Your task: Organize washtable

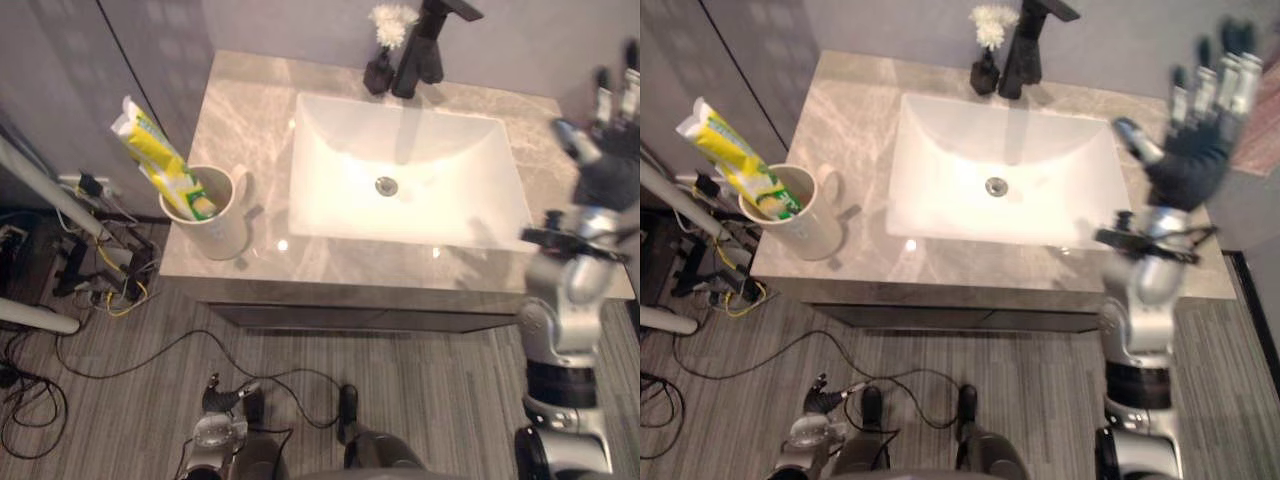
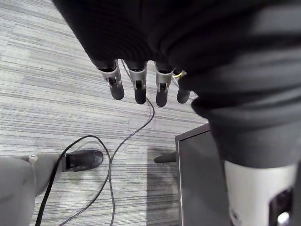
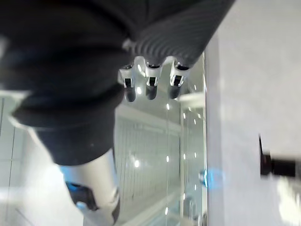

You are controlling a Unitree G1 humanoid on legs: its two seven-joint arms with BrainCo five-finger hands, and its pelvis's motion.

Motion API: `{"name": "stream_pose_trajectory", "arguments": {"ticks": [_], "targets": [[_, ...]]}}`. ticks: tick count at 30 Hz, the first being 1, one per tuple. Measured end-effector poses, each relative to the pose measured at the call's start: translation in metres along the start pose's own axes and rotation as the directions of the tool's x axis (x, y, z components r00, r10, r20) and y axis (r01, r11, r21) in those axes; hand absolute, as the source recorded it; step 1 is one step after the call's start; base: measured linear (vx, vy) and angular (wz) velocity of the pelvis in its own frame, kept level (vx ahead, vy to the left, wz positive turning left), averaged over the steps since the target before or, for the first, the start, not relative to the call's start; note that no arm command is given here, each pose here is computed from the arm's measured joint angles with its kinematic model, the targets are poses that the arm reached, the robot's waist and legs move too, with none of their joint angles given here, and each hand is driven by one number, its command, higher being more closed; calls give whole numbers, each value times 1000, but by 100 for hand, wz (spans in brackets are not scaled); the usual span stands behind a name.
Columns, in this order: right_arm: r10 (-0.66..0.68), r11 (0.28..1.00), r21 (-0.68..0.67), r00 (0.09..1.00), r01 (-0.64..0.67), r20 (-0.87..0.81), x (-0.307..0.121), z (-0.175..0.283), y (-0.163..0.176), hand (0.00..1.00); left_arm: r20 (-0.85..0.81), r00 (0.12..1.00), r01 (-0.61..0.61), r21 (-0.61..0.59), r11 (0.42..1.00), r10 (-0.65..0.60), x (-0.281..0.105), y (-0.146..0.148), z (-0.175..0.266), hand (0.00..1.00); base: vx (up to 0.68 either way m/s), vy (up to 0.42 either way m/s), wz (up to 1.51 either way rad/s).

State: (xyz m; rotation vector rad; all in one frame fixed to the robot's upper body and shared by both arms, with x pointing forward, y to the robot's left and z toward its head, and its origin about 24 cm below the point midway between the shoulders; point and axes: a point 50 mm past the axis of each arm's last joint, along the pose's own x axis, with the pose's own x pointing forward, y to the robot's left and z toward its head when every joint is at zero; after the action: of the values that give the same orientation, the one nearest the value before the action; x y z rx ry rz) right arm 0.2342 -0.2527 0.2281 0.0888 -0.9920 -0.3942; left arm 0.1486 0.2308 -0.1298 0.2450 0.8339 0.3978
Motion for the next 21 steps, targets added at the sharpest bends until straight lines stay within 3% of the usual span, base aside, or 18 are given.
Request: {"name": "stream_pose_trajectory", "arguments": {"ticks": [2,4,6,9,13,15,16,18,21], "targets": [[-112,985,-132,993,115,32,-8,8,-27,0,-14,1000,-12,8,1000,12,-1,4,-6,0,-35,20,-6],[-270,921,-269,960,281,76,-21,17,-61,0,14,1000,-18,-9,1000,18,-2,4,1,0,-34,15,-3],[-413,823,-371,902,429,127,-37,28,-95,0,91,996,-6,-6,1000,7,-6,3,12,0,-18,12,0],[-549,684,-484,822,546,151,-65,33,-122,0,57,998,10,-17,1000,-9,-15,-4,-5,0,4,17,4],[-680,532,-604,724,594,114,-109,27,-134,0,-21,1000,12,-62,998,-14,-29,-15,-29,0,8,32,10],[-792,454,-653,610,606,14,-146,6,-144,0,-39,999,9,-72,997,-12,-33,-19,-34,0,-38,29,-1],[-863,410,-680,501,607,-73,-176,-11,-147,0,-36,999,13,-74,997,-15,-34,-25,-32,0,-36,19,-12],[-898,402,-694,406,598,-170,-200,-27,-147,0,-37,999,16,-80,997,-19,-35,-29,-32,0,-48,21,-13],[-894,445,-728,215,522,-393,-252,-60,-139,0,-16,999,42,-87,995,-43,-35,-37,-25,0,-77,35,-12]]}}
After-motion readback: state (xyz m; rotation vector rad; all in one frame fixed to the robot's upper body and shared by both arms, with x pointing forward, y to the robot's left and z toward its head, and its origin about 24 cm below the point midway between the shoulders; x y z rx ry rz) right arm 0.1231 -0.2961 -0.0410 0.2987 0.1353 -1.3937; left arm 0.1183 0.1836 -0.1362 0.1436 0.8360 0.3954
